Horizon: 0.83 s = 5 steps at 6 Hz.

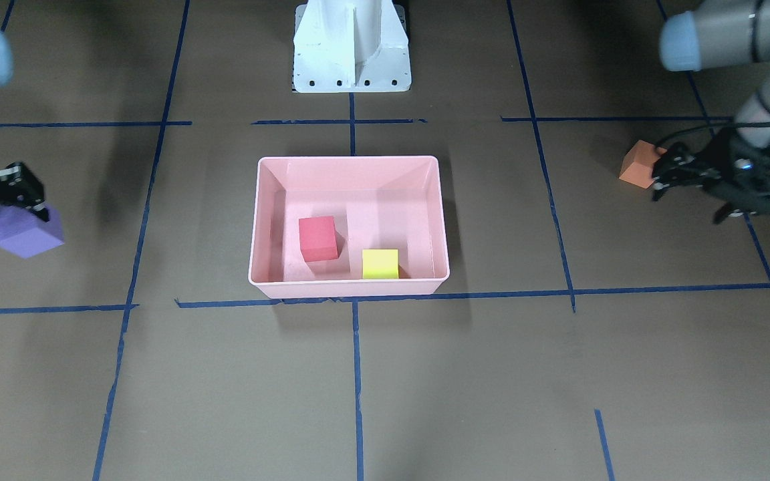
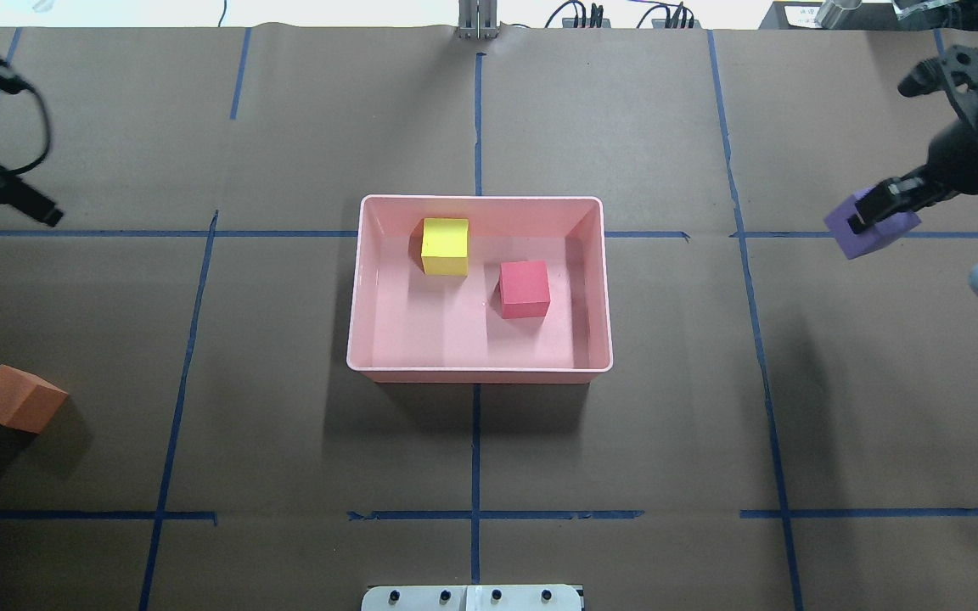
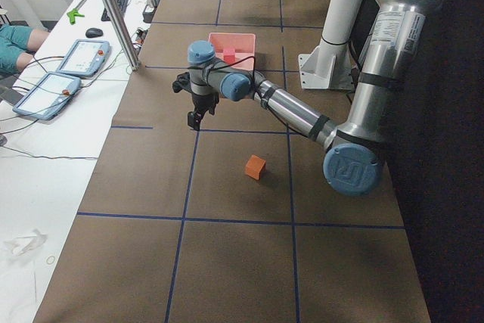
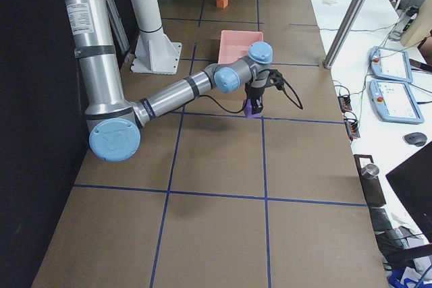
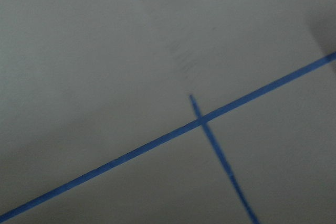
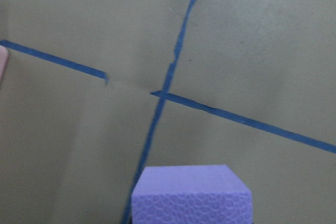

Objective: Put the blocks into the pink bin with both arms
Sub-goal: 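Carry the purple cube into the pink bin and open the right gripper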

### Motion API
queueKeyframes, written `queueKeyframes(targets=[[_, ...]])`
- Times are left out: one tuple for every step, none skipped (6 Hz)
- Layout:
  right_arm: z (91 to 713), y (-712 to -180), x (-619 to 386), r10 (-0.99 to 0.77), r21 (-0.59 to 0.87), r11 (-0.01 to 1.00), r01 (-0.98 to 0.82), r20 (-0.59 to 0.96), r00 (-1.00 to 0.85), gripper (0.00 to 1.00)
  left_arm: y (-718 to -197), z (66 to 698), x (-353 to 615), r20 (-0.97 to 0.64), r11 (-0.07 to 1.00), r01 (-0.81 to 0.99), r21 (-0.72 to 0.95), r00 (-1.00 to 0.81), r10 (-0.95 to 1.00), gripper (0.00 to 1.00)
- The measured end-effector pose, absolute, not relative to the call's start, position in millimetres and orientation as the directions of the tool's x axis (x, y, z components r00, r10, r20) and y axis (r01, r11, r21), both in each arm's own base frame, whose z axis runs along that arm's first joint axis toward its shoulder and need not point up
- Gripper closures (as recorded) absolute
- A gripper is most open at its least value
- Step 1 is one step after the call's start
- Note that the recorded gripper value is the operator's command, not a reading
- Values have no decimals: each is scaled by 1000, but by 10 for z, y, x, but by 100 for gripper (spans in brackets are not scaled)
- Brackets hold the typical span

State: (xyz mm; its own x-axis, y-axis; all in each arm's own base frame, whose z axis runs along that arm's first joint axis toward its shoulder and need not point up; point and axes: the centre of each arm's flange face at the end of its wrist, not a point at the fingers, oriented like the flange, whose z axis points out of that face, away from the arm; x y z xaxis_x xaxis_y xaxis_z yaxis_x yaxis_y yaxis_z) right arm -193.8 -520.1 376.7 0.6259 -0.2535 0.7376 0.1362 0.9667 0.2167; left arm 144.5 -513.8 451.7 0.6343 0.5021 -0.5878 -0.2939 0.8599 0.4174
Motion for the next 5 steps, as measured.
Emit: queueKeyframes(targets=[[3168,-5162,-2207,-177,157,984,87,766,618,66,-4819,5031,1135,-586,841,-305,447,611,533,0],[2658,-5060,-2561,-103,100,994,39,789,606,66,-4479,5459,944,-573,817,-301,492,595,564,0],[2256,-4886,-2951,-42,53,999,-1,803,594,66,-4270,5672,854,-569,809,-280,517,593,569,0],[1916,-4670,-3376,5,21,999,-37,808,589,66,-4206,5690,836,-576,813,-256,523,597,559,0],[1592,-4470,-3809,43,-2,998,-69,804,593,66,-4197,5637,844,-586,819,-235,524,599,546,0]])
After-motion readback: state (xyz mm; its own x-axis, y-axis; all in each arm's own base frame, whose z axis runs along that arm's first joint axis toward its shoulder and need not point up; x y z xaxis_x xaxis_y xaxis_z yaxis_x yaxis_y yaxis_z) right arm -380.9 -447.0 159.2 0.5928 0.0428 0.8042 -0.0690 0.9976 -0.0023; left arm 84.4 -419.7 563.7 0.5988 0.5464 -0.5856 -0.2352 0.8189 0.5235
